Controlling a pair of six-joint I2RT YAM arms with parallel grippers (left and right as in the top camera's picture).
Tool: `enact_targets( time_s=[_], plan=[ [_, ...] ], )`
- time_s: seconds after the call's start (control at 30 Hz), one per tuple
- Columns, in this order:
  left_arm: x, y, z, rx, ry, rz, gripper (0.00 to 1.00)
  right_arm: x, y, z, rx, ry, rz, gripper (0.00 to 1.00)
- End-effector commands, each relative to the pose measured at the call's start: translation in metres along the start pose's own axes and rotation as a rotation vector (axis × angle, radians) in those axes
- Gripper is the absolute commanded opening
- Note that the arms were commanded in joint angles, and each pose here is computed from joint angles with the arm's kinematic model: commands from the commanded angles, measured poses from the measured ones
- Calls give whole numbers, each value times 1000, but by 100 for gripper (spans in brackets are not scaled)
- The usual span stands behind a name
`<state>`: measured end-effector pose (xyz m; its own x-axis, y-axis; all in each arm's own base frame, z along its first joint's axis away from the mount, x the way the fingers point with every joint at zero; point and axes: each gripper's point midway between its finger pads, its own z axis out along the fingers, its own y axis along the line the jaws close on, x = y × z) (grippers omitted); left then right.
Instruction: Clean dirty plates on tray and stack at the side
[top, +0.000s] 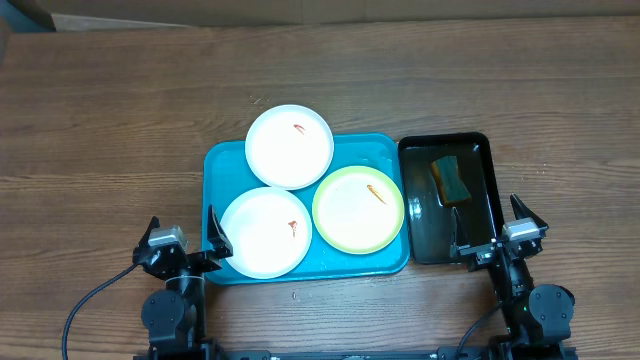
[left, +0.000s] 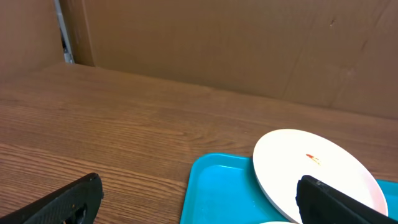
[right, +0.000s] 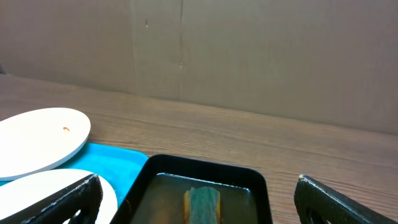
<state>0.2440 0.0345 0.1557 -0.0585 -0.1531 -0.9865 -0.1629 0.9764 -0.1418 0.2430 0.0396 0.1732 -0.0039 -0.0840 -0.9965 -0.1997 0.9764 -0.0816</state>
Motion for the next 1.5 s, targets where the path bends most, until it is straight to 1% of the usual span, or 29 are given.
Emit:
enact_targets(
  time_s=[0.0,1.3,1.37,1.4,1.43,1.47],
  plan=[
    [-1,0,0,-4,-10,20,100,2,0,0,2,-5,0,100],
    [-1,-2,0,11,-9,6,100,2,0,0,3,-5,0,100],
    [-5,-17,-1,95,-22,-16,100,2,0,0,2,-5,0,100],
    [-14,-34,-4,189,-50,-12,100,2,0,0,3,-5,0,100],
    [-33,-56,-13,313,-96,-8,100,2,0,0,2,-5,0,100],
    [-46,-60,-18,336,-113,-33,100,2,0,0,2,-5,0,100]
  ],
)
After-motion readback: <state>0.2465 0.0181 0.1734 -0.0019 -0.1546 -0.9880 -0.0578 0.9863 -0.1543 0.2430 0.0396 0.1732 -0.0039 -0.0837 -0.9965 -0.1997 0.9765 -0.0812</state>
